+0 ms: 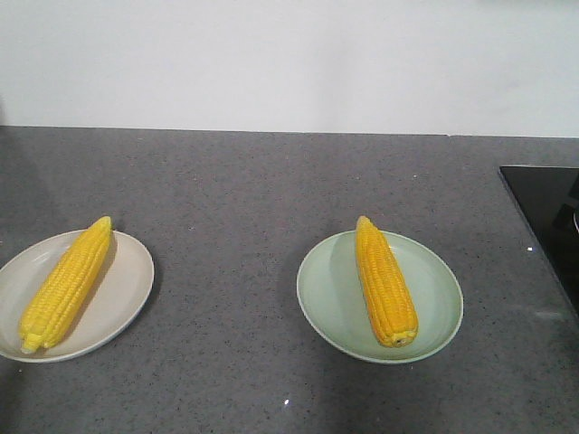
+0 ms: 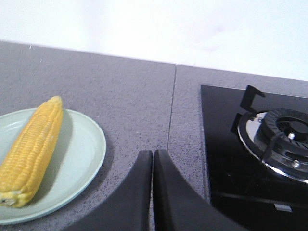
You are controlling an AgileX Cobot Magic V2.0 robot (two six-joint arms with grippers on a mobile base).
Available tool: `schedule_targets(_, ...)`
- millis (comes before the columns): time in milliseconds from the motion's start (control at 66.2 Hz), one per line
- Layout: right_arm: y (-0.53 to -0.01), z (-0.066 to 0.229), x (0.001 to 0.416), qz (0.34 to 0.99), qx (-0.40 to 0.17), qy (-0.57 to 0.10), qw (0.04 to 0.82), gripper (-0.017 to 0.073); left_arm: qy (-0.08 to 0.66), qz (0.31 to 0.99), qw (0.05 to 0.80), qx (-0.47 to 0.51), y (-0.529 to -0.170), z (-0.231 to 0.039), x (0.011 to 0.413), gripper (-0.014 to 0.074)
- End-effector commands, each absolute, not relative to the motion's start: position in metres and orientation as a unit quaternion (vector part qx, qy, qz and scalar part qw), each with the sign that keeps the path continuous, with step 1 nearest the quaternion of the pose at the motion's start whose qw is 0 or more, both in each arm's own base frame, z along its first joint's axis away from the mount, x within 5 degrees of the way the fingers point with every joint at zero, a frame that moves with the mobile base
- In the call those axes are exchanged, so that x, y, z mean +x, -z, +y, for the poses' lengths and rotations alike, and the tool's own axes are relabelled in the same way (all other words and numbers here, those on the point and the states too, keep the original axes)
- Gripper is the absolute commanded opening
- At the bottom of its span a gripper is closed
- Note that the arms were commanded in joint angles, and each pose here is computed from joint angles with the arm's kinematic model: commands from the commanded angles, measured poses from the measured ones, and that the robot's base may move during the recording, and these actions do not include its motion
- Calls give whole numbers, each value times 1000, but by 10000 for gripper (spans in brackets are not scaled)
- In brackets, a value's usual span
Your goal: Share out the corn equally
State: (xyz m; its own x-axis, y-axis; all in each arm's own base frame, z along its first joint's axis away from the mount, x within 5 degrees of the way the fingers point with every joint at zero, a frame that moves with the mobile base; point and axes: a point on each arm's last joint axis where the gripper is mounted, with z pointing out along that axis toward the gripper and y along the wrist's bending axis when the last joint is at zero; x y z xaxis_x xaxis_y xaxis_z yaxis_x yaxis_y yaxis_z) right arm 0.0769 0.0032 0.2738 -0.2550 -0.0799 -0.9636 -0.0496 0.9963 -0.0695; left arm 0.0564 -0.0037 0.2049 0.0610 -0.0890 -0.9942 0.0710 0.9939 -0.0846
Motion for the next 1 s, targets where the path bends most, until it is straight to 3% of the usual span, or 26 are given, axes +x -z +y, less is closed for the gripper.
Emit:
schedule_targets(0, -270, 1, 69, 741, -15, 20, 671, -10, 60, 643, 764, -9, -218, -3, 53, -7)
schedule_targets(423, -198, -2, 56, 696, 8, 28, 717, -10, 60, 643, 764, -9, -218, -3, 53, -7)
schedule_targets(619, -197, 2, 56, 703, -27, 10, 711, -10, 60, 643, 763, -9, -218, -3, 53, -8)
schedule_targets(981, -197, 2, 56, 703, -28, 5, 710, -10, 60, 643, 763, -9, -218, -3, 53, -6)
